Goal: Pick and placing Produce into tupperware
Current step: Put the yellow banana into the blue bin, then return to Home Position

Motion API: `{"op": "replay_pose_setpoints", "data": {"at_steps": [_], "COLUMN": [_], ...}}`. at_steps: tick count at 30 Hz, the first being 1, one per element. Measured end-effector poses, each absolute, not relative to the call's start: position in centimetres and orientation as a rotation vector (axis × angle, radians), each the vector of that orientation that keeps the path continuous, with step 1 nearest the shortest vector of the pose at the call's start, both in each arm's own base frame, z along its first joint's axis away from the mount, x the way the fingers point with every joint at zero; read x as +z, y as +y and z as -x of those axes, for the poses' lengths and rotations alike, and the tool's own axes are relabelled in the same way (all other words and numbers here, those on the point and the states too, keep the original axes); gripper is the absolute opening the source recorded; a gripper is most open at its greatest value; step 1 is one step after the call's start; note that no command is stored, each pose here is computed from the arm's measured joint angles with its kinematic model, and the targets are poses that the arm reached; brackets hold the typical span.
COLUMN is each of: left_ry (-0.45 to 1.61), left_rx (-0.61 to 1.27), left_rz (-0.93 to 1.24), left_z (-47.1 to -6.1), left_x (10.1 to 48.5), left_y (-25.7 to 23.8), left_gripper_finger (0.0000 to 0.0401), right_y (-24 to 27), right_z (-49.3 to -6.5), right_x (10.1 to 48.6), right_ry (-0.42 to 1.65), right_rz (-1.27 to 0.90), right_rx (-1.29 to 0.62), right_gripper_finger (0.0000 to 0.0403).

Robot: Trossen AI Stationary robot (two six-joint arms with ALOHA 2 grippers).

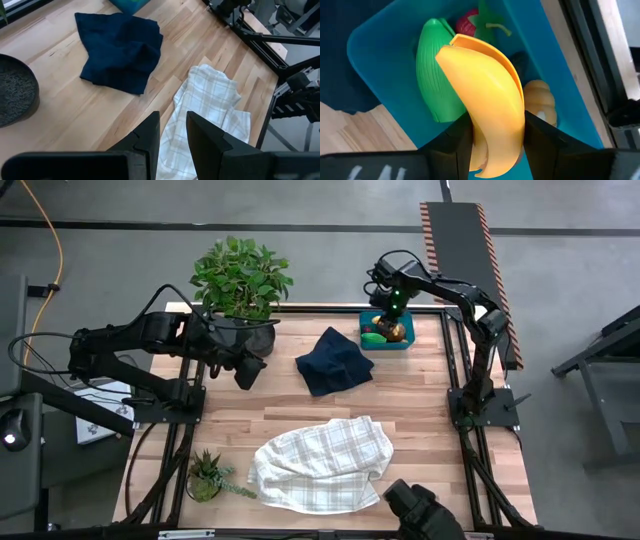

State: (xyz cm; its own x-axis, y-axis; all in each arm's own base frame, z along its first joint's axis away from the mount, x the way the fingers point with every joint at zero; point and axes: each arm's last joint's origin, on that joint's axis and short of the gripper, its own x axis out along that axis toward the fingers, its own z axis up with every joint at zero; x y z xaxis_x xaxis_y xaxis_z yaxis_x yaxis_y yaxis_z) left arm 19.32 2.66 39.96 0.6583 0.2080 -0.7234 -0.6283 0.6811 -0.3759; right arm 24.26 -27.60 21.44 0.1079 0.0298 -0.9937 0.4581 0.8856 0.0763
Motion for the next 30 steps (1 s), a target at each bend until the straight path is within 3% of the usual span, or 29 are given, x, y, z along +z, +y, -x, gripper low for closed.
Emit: {"op": "replay_pose_setpoints", "data": {"at_steps": [12,24,30], "left_ry": [0.693,0.699,0.515], "left_rx": [0.534,0.496,0.402], "left_rz": [0.654,0.626,0.574], "left_z": [-19.3,-19.3,-17.3], "left_x": [40.0,40.0,42.4], "left_y": [2.7,2.7,2.4], "left_gripper_finger": [0.0083,0.0083,0.0083], "right_y": [-27.6,-27.6,-27.6], "right_z": [-24.4,-24.5,-24.6], "right_x": [21.4,21.5,21.9], "right_ry": [1.417,1.387,1.340], "right_rz": [-0.419,-0.459,-0.486], "right_rx": [-0.322,-0.301,-0.316], "right_gripper_finger": [0.0133,0.0192,0.0196]}}
